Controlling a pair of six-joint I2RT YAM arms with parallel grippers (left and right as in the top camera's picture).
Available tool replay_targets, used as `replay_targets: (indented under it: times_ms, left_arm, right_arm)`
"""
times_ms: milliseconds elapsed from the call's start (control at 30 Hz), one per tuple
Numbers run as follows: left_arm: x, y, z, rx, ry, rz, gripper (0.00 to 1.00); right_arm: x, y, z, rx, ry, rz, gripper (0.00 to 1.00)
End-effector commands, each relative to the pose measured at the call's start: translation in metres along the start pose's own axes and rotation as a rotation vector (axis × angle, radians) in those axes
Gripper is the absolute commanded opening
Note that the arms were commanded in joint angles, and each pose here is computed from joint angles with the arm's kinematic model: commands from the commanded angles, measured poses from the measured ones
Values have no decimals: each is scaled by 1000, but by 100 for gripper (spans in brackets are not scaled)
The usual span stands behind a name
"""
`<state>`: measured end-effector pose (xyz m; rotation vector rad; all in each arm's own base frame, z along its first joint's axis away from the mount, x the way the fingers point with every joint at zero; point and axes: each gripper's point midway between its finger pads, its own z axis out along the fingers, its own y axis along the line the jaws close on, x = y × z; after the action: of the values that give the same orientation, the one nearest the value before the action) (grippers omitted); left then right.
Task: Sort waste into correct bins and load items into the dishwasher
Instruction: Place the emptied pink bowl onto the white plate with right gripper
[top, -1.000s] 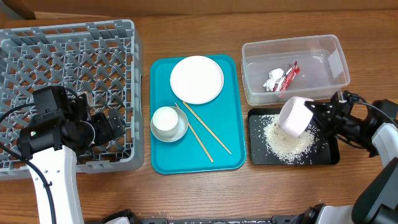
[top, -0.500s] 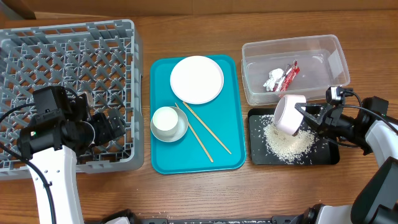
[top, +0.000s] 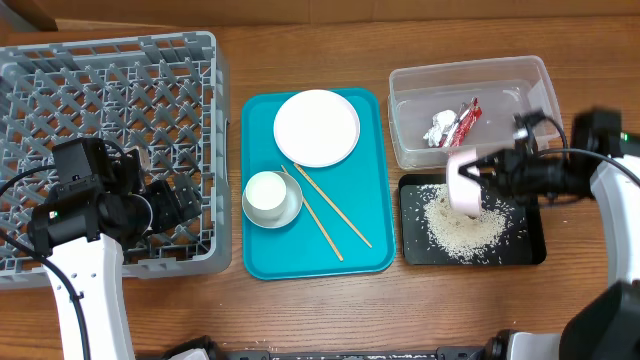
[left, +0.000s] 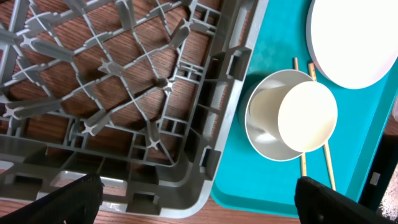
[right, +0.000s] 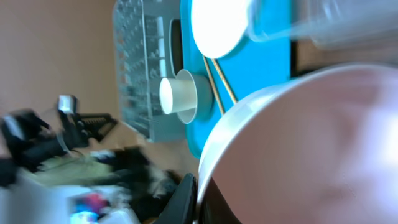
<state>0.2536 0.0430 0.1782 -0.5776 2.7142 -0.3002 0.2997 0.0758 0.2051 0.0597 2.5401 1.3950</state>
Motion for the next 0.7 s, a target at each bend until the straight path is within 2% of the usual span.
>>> replay_targets:
  times_ms: [0,167,333,467,667]
  left_arm:
    - [-7,-3,-5,8,-23,27,100]
    - [-7,-3,-5,8,-23,27,100]
    - [-6,-3,-5,8,-22,26,100]
    - [-6,-4,-5,8,-22,26,100]
    - [-6,-3,-5,8,-22,26,100]
  right_arm:
    - [-5,26,8,201,57,-240,4]
    - [-22,52,55,382,57,-515,4]
    - [-41,87,111,475,-28,-806,4]
    - [-52,107,158,486,-81,-971,4]
    - [-51,100,230,418,-54,-1030,4]
